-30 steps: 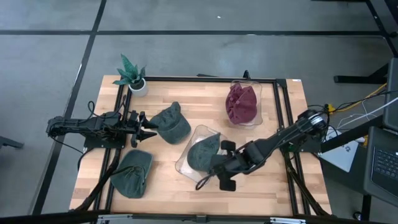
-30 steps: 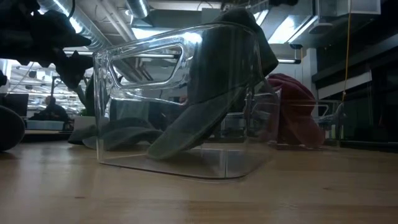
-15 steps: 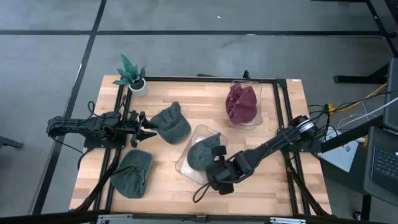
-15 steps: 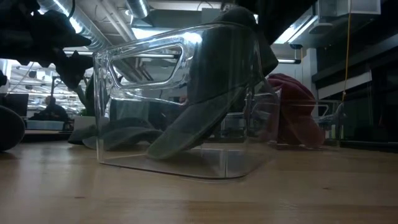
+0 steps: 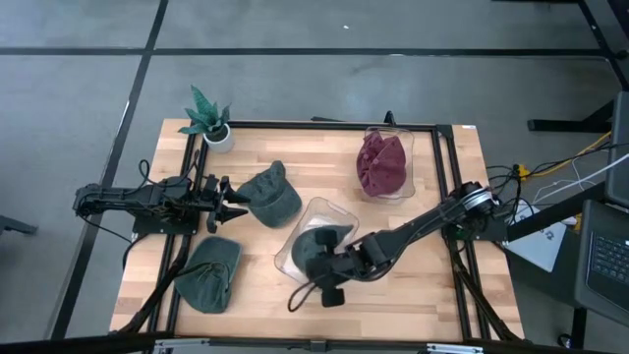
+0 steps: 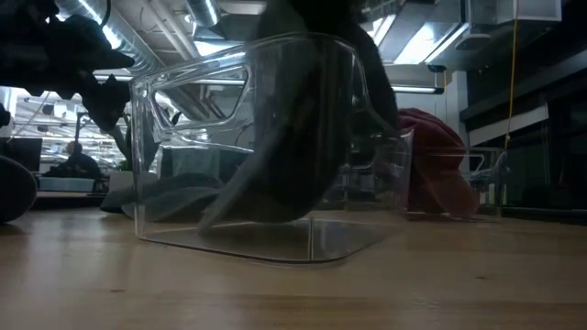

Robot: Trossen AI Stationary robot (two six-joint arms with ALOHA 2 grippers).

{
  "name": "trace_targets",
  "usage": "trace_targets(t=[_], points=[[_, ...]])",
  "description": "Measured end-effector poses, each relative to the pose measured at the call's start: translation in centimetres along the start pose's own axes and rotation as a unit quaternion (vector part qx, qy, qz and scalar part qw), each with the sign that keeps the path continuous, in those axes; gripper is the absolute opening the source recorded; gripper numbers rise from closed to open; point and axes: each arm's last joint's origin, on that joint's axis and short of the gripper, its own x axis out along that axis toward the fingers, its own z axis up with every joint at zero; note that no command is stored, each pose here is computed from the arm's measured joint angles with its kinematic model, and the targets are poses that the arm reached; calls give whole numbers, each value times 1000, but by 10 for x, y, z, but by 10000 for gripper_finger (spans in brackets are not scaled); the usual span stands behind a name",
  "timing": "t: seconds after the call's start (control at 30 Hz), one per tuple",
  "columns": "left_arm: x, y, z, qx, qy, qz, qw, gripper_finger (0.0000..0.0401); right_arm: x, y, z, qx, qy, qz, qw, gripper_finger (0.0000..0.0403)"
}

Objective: Pick & Place hat
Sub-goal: Put the top right black cap into the bottom transparent bin, then put the black cap into the bottom transparent bin

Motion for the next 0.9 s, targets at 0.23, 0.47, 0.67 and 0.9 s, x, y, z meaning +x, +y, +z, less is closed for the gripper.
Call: trace_targets(t=[0.23,0.47,0.67,0.9], points=[[0,0,0,0,0,0,1000,210,2,-3,3,47,0,47,998,36],[0,0,0,0,0,0,1000,210,-2,10,-9,85,79,148,982,36],[0,0,0,0,0,0,1000,210,-22,13,-6,99,92,222,966,36],[0,0,0,0,0,0,1000,210,-63,-1,12,91,-11,184,979,36]])
